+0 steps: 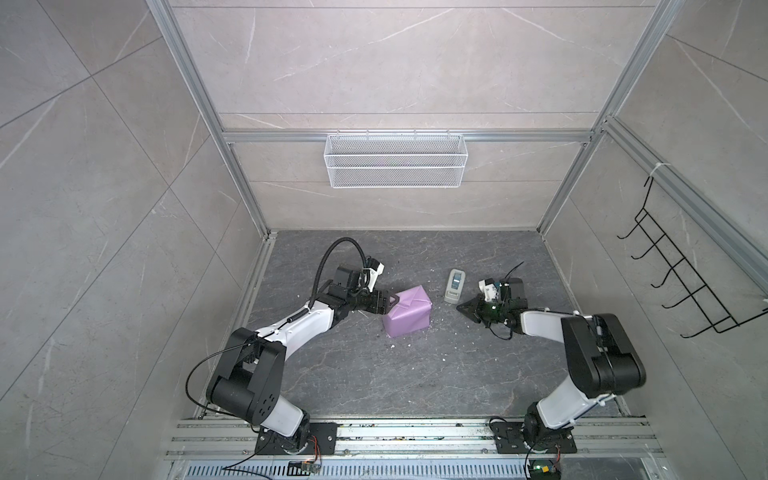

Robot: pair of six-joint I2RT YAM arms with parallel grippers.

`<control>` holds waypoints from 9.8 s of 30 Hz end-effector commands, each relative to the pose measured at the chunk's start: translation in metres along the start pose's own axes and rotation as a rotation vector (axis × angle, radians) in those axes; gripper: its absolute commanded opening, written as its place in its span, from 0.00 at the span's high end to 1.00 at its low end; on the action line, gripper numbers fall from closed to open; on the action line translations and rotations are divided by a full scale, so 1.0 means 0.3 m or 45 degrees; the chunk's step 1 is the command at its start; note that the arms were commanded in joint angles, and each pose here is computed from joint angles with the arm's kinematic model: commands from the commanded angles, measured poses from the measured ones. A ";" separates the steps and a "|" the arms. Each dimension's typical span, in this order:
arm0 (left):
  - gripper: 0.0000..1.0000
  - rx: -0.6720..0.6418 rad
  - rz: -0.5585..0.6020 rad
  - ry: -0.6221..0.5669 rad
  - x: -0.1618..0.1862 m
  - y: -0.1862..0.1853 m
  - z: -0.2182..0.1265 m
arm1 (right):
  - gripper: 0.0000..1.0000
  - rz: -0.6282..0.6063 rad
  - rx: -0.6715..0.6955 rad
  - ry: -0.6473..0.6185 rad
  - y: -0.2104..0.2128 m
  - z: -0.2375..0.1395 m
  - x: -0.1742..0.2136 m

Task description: Wrap the gift box in paper

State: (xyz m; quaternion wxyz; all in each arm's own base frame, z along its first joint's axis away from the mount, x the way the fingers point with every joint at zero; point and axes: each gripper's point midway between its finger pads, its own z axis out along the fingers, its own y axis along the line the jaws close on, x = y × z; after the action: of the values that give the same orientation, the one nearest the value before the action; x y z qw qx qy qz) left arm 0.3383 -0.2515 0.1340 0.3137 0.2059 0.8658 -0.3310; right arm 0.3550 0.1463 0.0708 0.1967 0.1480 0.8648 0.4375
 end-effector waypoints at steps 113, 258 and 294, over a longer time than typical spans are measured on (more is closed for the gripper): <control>0.21 -0.022 -0.008 0.123 0.109 0.023 0.004 | 0.74 -1.240 0.071 0.186 0.488 0.198 0.309; 0.21 -0.011 -0.018 0.141 0.117 0.024 0.015 | 0.84 -1.239 0.002 0.295 0.548 0.232 0.232; 0.21 -0.001 -0.026 0.145 0.120 0.023 0.020 | 0.77 -1.136 -0.095 0.160 0.629 0.079 0.321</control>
State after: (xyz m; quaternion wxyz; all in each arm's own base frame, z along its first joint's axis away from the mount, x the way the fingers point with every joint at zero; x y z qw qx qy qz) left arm 0.3324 -0.2531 0.1310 0.3040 0.2108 0.8646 -0.3401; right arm 0.3092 0.3035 0.1991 0.3314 -0.2668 0.8416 0.3328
